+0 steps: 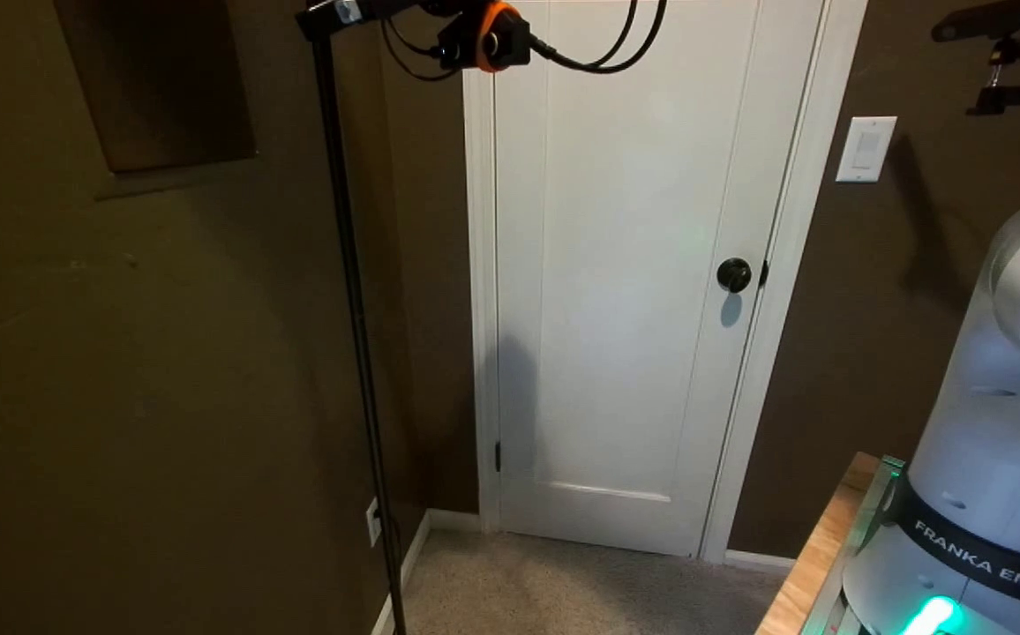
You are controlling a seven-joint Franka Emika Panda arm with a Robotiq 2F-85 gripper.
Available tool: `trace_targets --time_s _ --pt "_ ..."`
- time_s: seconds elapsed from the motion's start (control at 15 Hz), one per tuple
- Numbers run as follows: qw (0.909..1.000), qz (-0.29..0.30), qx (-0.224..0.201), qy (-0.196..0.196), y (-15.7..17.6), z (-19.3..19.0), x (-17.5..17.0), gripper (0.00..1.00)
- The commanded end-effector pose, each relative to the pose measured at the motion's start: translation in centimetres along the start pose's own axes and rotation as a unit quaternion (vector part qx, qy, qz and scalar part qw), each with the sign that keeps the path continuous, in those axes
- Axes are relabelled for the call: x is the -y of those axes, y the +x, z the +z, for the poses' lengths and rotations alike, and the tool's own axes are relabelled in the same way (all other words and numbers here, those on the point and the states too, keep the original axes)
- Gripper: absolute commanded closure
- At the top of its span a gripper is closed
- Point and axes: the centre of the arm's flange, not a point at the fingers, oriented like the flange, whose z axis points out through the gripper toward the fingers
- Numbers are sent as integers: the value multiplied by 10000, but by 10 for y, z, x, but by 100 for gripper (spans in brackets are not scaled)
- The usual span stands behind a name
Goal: Move the lamp to the left
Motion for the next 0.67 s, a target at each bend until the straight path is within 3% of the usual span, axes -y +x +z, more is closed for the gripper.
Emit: trace_targets --time_s 0.0,0.6 --pt "9989 -299 -361 -49 53 -9 -1 95" --pt "9979 -351 -261 471 60 37 6 95"
